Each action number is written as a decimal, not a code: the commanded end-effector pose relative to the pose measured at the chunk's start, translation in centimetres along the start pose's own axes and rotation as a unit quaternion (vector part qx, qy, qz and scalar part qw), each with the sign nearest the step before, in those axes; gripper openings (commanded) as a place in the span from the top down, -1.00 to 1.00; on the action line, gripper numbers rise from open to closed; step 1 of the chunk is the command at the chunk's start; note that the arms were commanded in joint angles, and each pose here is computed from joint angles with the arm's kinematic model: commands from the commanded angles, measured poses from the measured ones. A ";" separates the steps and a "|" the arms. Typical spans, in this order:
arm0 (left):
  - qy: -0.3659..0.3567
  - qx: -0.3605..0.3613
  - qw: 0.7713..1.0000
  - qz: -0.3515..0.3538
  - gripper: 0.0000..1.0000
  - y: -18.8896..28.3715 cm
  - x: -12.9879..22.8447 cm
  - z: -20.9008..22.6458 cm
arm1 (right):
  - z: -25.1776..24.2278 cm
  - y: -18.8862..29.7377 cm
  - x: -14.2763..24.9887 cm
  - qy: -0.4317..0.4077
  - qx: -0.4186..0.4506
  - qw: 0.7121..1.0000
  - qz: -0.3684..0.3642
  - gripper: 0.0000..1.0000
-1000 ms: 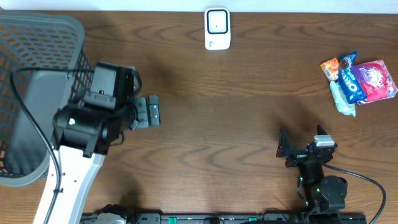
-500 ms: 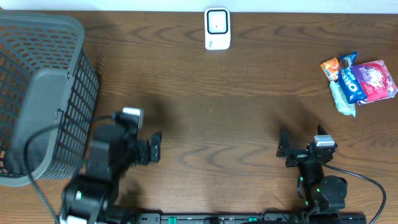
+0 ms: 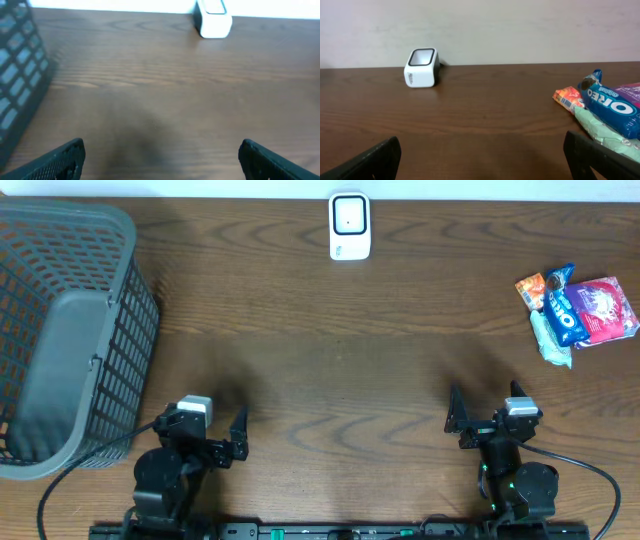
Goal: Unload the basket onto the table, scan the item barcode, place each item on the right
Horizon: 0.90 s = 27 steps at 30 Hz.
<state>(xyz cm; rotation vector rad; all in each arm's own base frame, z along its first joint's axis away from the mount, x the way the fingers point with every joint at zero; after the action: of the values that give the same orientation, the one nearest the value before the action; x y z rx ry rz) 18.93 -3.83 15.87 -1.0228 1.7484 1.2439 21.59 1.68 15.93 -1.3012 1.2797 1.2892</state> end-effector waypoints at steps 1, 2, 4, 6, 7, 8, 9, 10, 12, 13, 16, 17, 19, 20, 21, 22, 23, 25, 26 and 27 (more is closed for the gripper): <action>0.033 -0.009 0.999 -0.042 -0.96 -0.5 0.1 1.0 | 0.0 0.0 0.1 0.004 0.002 1.000 0.000 -0.98; 0.034 -0.010 0.998 -0.051 -0.96 -0.7 0.1 1.2 | 0.0 0.0 0.1 0.004 0.002 1.000 0.000 -0.99; 0.035 -0.014 0.997 -0.072 -0.96 -1.0 0.0 1.6 | 0.0 0.0 0.1 0.004 0.002 1.000 0.000 -0.98; 0.035 -0.017 0.994 -0.099 -0.96 -1.4 -0.4 2.0 | 0.0 0.0 0.1 0.004 0.002 1.000 0.000 -0.98; 0.037 -0.019 0.993 -0.108 -0.95 -1.5 -0.5 2.2 | 0.0 0.0 0.1 0.004 0.002 1.000 0.000 -0.99; 0.039 -0.022 0.992 -0.116 -0.96 -1.5 -0.7 2.4 | 0.0 0.0 0.1 0.004 0.002 1.000 0.000 -0.99; 0.041 -0.023 0.991 -0.125 -0.96 -1.5 -1.0 2.5 | 0.0 0.0 0.1 0.004 0.002 1.000 0.000 -0.98; 0.041 -0.024 0.990 -0.134 -0.96 -1.5 -1.2 2.6 | 0.0 0.0 0.1 0.004 0.002 1.000 0.000 -0.98; 0.039 -0.026 0.988 -0.150 -0.96 -1.5 -1.6 2.8 | 0.0 0.0 0.1 0.004 0.002 1.000 0.000 -0.99; 0.038 -0.027 0.987 -0.157 -0.96 -1.6 -1.7 2.9 | 0.0 0.0 0.1 0.004 0.002 1.000 0.000 -0.98; 0.031 -0.031 0.986 -0.164 -0.95 -1.8 -1.6 3.2 | 0.0 0.0 0.1 0.004 0.002 1.000 0.000 -0.99; 0.029 -0.031 0.986 -0.163 -0.96 -1.8 -1.5 3.2 | 0.0 0.0 0.1 0.004 0.002 1.000 0.000 -0.99; 0.018 -0.031 0.987 -0.159 -0.96 -1.8 -1.4 3.1 | 0.0 0.0 0.1 0.004 0.002 1.000 0.000 -0.98; 0.012 -0.031 0.987 -0.155 -0.96 -1.9 -1.2 3.1 | 0.0 0.0 0.1 0.004 0.002 1.000 0.000 -0.98; 0.002 -0.030 0.989 -0.144 -0.96 -2.0 -0.8 3.1 | 0.0 0.0 0.1 0.004 0.002 1.000 0.000 -0.98; -0.016 -0.030 0.992 -0.125 -0.96 -2.2 -0.1 3.0 | 0.0 0.0 0.1 0.004 0.002 1.000 0.000 -0.99; -0.019 -0.029 0.991 -0.126 -0.96 -2.2 -0.1 3.0 | 0.0 0.0 0.1 0.004 0.002 1.000 0.000 -0.99; -0.032 -0.028 0.991 -0.126 -0.96 -2.2 -0.1 2.9 | 0.0 0.0 0.1 0.004 0.002 1.000 0.000 -0.99; -0.035 -0.029 0.991 -0.126 -0.96 -2.2 -0.1 2.9 | 0.0 0.0 0.1 0.004 0.002 1.000 0.000 -0.98; -0.035 -0.028 0.991 -0.126 -0.96 -2.2 -0.1 2.9 | 0.0 0.0 0.1 0.004 0.002 1.000 0.000 -0.99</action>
<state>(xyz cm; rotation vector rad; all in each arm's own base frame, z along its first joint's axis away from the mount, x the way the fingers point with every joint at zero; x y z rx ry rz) 21.53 -0.94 15.69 -1.2699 1.4743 1.1262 21.59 1.67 15.93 -1.3009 1.2799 1.2889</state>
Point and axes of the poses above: each gripper's point midway between its finger pads, its own y axis back along the fingers, its own z axis along the line the jaws close on, x = y × z, the point moved 3 cm from there along y, back along the fingers, and after that the axes turned 8 degrees about y, right-handed, at the moved point
